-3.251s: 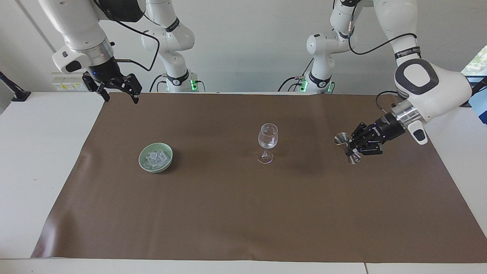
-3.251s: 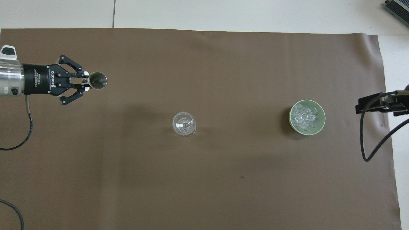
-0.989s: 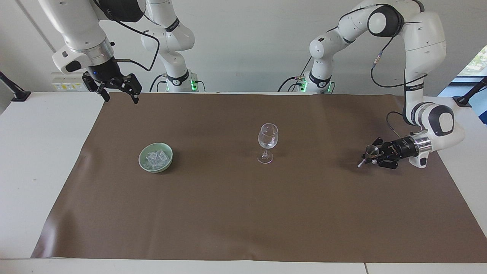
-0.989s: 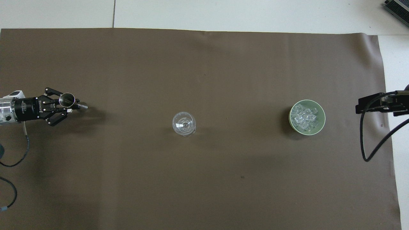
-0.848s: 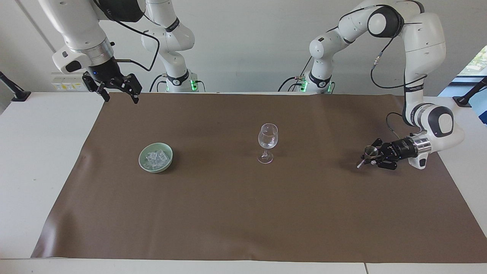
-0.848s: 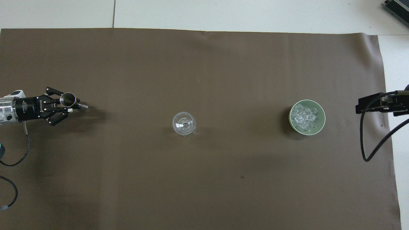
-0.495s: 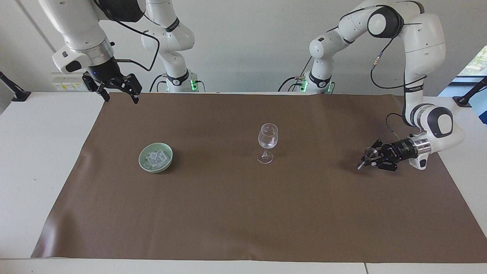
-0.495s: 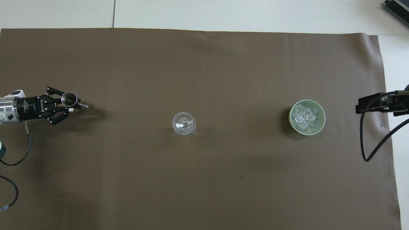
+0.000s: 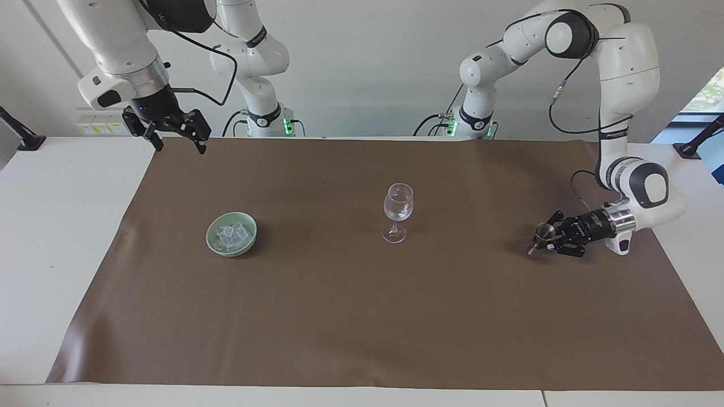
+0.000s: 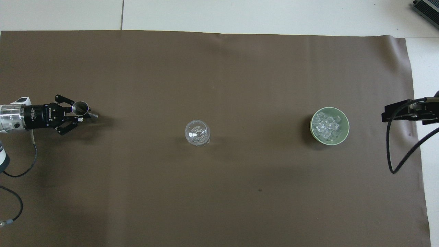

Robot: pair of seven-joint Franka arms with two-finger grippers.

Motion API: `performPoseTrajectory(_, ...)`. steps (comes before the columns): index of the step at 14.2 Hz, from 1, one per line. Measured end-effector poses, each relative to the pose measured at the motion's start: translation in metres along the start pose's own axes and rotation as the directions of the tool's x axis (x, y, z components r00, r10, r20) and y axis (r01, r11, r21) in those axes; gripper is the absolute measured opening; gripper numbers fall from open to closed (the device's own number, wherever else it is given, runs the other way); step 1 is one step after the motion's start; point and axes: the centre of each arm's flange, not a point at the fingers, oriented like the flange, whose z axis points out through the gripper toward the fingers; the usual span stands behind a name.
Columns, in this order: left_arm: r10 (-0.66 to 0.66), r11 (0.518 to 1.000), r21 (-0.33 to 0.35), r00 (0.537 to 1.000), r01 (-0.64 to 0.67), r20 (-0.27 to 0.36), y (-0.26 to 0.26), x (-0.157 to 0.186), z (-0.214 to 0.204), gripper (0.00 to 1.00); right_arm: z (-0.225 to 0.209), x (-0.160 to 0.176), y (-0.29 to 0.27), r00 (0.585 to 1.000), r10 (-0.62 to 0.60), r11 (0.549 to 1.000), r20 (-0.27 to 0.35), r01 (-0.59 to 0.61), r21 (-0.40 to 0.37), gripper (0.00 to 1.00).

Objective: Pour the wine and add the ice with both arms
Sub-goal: 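Lower the jigger onto the mat with the left gripper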

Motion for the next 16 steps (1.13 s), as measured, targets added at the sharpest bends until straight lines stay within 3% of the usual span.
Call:
performPoseTrajectory(14, -0.009, 1.000, 0.000, 0.999, 0.009, -0.034, -0.002, 0.010, -0.002, 0.21, 0.000, 0.000, 0.000, 1.000, 0.000, 1.000, 0.000, 0.000, 0.000, 1.00)
performPoseTrajectory(16, -0.008, 1.000, 0.009, 0.998, 0.009, -0.057, -0.003, 0.013, -0.004, 0.25, 0.000, 0.000, 0.000, 1.000, 0.000, 1.000, 0.000, 0.000, 0.000, 1.00)
